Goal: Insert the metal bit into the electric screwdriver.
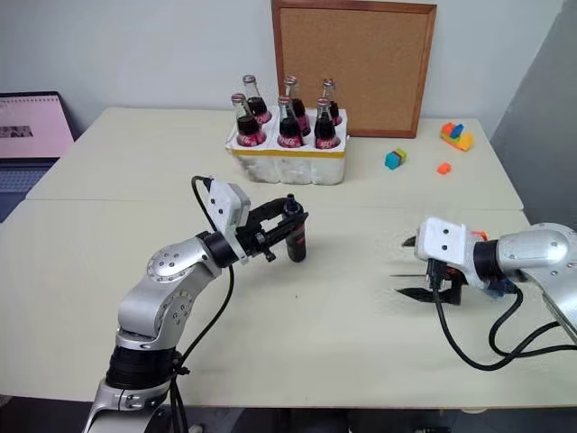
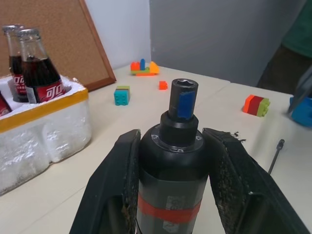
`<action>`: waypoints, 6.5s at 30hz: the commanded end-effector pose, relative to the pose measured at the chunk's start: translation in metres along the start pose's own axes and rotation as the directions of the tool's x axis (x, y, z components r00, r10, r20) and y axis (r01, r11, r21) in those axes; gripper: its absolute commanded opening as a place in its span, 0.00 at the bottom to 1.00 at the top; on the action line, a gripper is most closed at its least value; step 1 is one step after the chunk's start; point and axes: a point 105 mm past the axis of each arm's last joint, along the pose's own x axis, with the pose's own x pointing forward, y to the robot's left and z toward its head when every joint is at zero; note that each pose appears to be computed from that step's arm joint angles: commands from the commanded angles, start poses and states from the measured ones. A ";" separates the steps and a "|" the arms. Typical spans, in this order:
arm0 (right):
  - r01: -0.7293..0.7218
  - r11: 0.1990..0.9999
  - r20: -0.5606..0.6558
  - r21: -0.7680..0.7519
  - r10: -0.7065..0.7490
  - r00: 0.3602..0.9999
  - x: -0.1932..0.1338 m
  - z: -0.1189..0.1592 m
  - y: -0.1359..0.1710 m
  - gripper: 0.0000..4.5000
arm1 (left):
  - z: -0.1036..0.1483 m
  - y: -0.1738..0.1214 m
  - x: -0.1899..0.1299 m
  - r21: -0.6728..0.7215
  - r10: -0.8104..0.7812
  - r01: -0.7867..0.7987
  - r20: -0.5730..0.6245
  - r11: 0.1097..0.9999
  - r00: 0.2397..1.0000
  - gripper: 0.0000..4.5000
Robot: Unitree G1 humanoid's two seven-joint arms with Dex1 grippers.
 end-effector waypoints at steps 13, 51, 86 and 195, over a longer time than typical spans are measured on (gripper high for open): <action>-0.233 0.973 -0.288 -0.002 0.222 0.932 0.034 -0.052 -0.041 0.83 | -0.013 -0.015 0.004 0.020 -0.034 0.034 -0.018 0.999 0.999 0.36; 0.095 0.916 0.442 0.391 -0.277 0.853 -0.019 0.060 -0.037 0.00 | 0.023 -0.006 0.025 0.039 -0.071 0.068 0.064 0.997 0.995 0.36; 0.014 0.881 0.825 0.473 -0.448 0.345 -0.037 0.170 -0.036 0.00 | 0.001 -0.023 0.024 -0.058 -0.102 0.108 0.090 0.992 0.991 0.36; -0.163 0.855 0.789 0.493 -0.361 0.497 0.020 0.146 -0.029 0.00 | 0.000 -0.011 0.023 -0.025 -0.082 0.084 0.075 0.996 0.994 0.36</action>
